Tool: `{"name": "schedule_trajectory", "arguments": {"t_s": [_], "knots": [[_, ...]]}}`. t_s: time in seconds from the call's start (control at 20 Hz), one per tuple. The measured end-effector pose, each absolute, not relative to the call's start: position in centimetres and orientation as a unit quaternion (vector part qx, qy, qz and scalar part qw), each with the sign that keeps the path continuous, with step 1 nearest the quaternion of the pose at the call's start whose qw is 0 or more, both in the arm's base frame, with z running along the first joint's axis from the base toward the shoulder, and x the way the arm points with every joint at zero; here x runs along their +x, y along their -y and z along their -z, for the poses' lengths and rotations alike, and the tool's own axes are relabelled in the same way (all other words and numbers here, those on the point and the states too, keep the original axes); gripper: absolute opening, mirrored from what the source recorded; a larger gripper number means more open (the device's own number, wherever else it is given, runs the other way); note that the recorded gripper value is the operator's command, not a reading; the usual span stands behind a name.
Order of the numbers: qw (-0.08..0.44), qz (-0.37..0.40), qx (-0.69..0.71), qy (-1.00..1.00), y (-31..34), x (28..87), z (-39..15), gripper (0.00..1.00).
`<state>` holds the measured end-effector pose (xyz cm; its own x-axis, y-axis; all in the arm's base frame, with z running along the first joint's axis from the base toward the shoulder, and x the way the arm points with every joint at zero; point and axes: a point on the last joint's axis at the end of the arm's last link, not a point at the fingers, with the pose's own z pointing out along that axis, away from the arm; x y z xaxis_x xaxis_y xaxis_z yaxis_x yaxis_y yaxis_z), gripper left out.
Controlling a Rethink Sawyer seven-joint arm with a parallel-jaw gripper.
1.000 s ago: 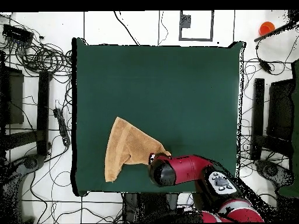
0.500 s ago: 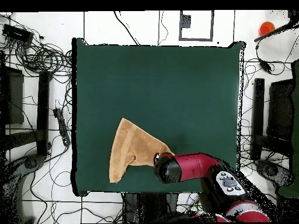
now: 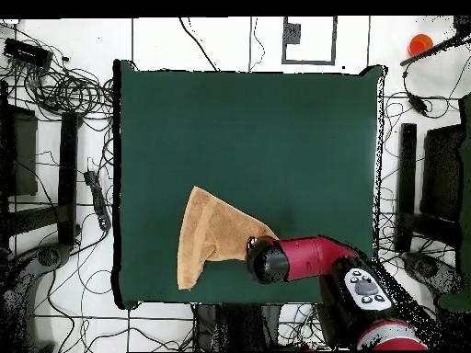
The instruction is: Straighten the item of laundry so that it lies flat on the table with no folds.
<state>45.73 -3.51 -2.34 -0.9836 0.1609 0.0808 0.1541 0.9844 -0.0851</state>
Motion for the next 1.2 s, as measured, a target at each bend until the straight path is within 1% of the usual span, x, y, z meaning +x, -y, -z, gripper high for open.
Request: {"name": "schedule_trajectory", "arguments": {"t_s": [1.2], "knots": [[-0.001,-0.037,-0.079,0.996,3.9,51.2,2.0,0.00]]}}
